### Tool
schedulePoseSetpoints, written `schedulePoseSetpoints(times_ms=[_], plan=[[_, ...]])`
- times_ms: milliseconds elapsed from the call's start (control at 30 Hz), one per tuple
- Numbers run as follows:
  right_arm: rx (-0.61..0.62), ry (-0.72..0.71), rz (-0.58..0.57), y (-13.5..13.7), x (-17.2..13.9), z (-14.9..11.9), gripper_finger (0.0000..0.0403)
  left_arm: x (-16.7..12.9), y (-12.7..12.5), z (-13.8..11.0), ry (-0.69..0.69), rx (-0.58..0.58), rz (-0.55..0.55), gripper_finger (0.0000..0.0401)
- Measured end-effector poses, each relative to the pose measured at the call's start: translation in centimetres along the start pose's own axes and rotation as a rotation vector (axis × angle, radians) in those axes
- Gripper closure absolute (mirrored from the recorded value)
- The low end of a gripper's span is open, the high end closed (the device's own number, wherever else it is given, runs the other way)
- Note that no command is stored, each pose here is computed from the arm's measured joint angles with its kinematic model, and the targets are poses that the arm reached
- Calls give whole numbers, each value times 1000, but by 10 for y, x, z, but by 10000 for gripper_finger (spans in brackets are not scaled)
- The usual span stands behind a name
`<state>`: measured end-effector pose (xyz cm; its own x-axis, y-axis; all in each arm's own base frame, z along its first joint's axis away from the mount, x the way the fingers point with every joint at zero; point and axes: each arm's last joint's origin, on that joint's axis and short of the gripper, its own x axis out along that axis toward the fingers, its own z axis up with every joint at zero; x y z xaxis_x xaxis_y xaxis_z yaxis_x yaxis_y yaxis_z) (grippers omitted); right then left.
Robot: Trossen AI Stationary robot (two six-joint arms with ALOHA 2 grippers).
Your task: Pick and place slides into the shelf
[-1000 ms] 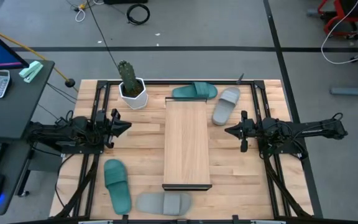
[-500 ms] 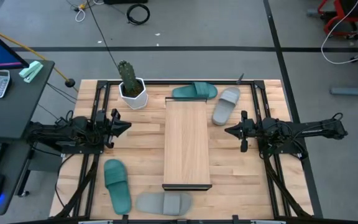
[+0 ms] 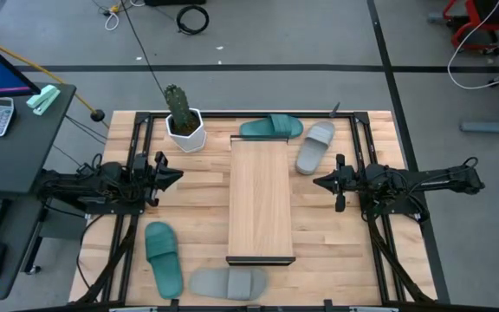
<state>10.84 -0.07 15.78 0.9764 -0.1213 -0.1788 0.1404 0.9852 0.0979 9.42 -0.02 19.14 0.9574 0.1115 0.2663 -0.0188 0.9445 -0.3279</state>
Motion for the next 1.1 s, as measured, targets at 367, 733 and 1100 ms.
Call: schedulePoseSetpoints(times_ms=[367,733,1100], plan=[[0,0,0,0,0,0,389,0,0,0,0,0,0,362],[0,0,0,0,0,0,389,0,0,0,0,0,0,372],[0,0,0,0,0,0,389,0,0,0,0,134,0,362]])
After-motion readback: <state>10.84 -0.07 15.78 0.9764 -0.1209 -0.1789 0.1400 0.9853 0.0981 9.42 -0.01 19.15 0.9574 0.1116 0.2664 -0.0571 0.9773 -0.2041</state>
